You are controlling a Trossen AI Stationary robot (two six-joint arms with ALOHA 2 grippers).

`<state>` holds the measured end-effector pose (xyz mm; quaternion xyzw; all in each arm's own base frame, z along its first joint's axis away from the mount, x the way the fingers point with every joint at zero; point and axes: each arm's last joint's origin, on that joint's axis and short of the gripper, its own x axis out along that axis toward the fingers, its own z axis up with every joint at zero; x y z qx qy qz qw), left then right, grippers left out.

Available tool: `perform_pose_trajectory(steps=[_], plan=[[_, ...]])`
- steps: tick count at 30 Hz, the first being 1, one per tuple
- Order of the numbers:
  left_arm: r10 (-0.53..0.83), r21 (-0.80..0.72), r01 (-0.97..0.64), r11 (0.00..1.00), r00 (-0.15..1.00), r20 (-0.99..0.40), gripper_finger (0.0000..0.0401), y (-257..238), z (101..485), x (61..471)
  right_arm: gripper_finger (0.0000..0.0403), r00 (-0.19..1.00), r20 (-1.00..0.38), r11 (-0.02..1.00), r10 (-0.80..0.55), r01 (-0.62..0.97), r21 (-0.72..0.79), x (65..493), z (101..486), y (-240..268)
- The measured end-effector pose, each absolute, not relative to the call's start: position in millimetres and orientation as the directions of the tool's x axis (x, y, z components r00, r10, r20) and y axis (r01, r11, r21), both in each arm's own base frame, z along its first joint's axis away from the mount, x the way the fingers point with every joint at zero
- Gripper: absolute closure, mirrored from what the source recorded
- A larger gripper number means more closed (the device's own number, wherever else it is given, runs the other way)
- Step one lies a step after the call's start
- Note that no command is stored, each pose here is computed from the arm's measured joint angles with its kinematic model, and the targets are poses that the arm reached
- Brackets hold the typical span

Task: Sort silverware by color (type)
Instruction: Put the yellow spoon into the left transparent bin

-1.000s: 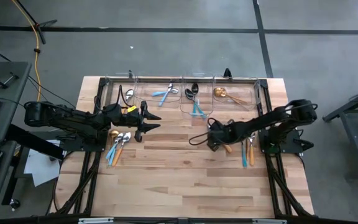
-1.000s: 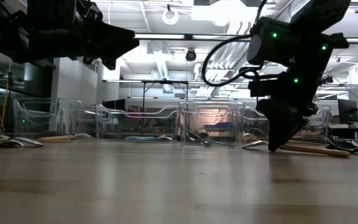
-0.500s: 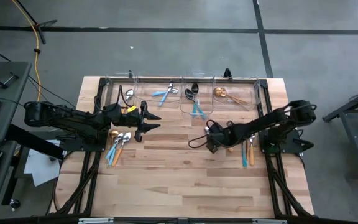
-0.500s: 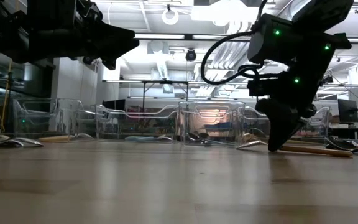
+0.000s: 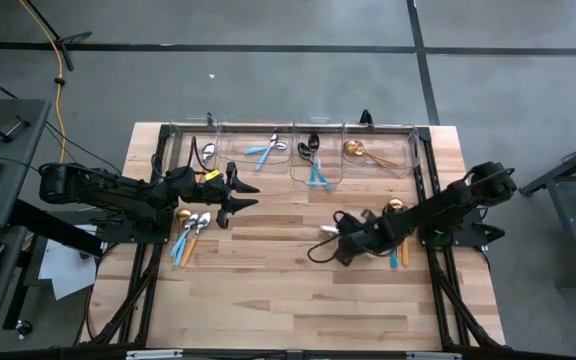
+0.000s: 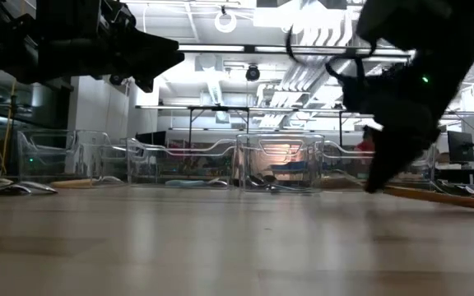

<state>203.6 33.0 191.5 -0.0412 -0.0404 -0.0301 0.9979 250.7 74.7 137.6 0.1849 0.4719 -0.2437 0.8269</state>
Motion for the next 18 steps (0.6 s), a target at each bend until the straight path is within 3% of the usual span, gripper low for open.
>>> perform_pose_trajectory(steps=[4, 10, 14, 18], plan=[[-0.057, -0.08, 0.063, 0.995, 0.995, 0.083, 0.0268, 33, 191, 204, 0.0399, 0.632, -0.753, 0.85, -0.183, 0.487, 0.202, 270, 146, 80], [-0.058, -0.078, 0.065, 0.995, 0.994, 0.088, 0.0268, 33, 192, 203, 0.04, 0.883, -0.433, 0.901, -0.183, 0.327, 0.285, 291, 165, 68], [-0.057, -0.072, 0.064, 0.995, 0.994, 0.088, 0.0268, 33, 192, 203, 0.0401, 0.96, -0.205, 0.929, -0.192, 0.245, 0.278, 296, 180, 54], [-0.057, -0.059, 0.063, 0.996, 0.994, 0.095, 0.0268, 33, 193, 204, 0.0401, 0.979, -0.092, 0.948, -0.18, 0.198, 0.251, 300, 190, 36]])
